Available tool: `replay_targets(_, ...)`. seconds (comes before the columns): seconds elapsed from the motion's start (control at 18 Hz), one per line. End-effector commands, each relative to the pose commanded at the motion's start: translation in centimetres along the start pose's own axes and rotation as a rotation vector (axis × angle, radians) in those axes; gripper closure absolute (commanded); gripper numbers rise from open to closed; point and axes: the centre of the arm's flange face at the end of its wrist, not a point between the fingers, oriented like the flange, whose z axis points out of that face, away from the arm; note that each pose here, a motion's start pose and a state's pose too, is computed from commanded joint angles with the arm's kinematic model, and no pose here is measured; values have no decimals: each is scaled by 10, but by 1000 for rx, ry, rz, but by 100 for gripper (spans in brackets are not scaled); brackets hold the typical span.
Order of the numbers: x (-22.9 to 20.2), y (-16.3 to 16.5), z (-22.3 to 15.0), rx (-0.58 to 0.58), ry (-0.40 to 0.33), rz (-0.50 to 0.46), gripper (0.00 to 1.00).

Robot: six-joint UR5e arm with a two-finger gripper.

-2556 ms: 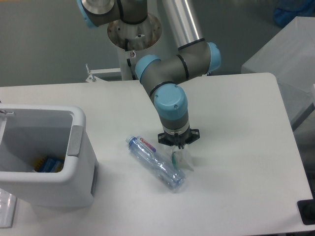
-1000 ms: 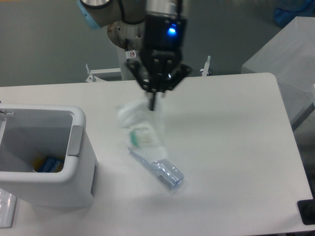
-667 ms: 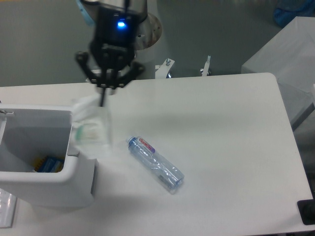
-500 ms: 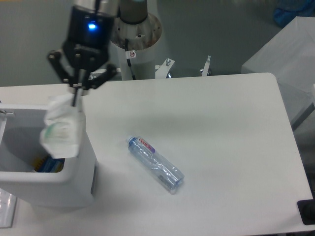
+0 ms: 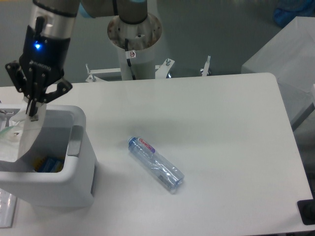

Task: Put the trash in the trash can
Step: 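Carry the bag over the white trash bin, then open the gripper to drop the bag into the bin, then move the gripper to the clear water bottle and lower onto it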

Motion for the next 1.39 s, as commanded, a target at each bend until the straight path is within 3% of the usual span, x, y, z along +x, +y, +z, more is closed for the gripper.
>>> replay_targets(0.06, -1, 1, 3, -4, 2, 1, 87)
replay_targets(0.11, -1, 1, 5, -3, 2, 1, 74)
replay_targets(0.28, -4, -2, 5, 6, -16, -10, 28)
replay_targets(0.5, -7, -9, -4, 23, -66, -60, 0)
replay_targets(0.83, -25, -12, -18, 46, -92, -167, 0)
replay_targets(1.06, -103, 15, -29, 36, -157, -394, 0)
replay_targets(1.22, -155, 43, -31, 16, -205, -502, 0)
replay_targets(1.39, -201, 79, -6, -54, -259, -652, 0)
